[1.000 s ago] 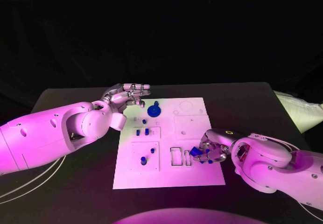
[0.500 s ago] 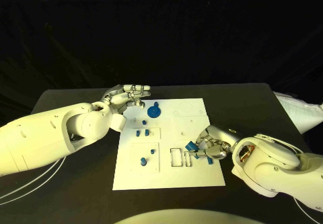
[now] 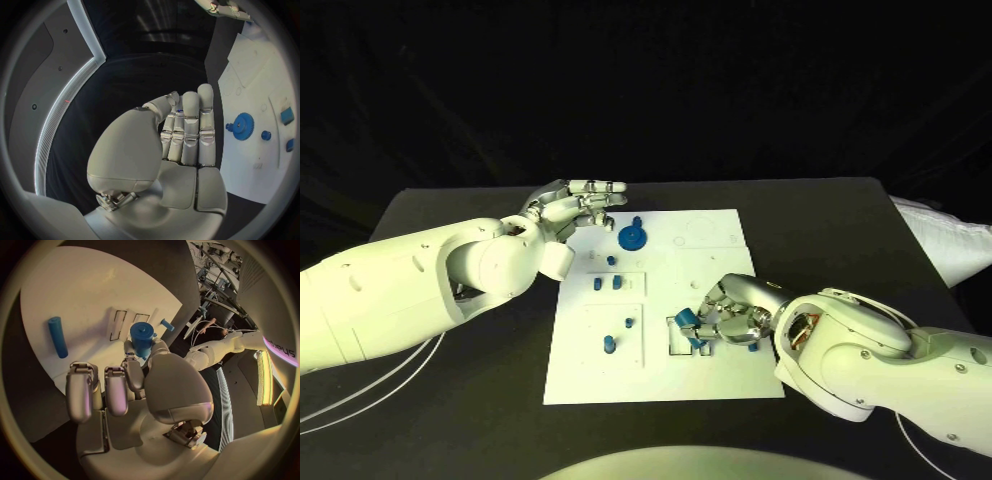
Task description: Assemble the parts on the task board
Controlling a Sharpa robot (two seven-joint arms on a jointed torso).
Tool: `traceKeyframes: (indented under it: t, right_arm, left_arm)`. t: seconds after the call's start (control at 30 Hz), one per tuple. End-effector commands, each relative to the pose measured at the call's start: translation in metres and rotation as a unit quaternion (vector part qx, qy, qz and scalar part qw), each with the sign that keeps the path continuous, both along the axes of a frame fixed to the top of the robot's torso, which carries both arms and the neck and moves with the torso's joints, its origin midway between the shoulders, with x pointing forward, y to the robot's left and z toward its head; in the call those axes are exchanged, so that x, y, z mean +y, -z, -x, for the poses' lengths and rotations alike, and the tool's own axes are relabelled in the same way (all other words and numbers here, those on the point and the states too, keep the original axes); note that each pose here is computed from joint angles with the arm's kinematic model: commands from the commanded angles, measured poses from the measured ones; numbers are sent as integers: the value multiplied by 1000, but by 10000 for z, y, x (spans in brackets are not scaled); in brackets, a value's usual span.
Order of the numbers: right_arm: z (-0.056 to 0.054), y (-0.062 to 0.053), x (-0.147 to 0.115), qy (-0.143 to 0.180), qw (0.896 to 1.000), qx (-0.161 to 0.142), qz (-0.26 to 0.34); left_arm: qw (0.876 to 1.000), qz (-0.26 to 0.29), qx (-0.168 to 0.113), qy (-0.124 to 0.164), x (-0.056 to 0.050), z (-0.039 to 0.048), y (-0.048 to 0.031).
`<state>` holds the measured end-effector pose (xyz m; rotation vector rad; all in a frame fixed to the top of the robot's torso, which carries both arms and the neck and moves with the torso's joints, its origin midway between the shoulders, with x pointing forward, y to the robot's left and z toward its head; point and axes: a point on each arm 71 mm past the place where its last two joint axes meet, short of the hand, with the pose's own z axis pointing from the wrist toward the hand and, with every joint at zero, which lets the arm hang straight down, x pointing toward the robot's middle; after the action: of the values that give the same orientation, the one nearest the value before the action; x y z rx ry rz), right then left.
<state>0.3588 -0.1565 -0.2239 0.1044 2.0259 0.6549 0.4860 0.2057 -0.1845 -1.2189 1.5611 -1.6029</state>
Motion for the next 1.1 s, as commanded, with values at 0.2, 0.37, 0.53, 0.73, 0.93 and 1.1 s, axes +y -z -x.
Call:
traceKeyframes:
  t: [0.2,0.37,0.53,0.73,0.93,1.1]
  right_arm:
    - [0,83,43,-16,999,32,28]
    - [-21,96,51,-14,999,27,30]
    - [-32,101,59,-15,999,22,32]
    - [-18,102,107,-26,999,23,28]
    - [-14,117,98,-26,999,29,26]
    - [-14,122,88,-26,999,28,27]
  left_arm:
    - [1000,5,-2,13,-38,10,-10]
    - [1000,6,-2,16,-54,12,-10]
    - [1000,6,-2,16,-54,11,-10]
    - [1000,6,-2,16,-60,10,-10]
    - [1000,6,-3,16,-60,9,-11]
    - [1000,6,-2,17,-61,10,-12]
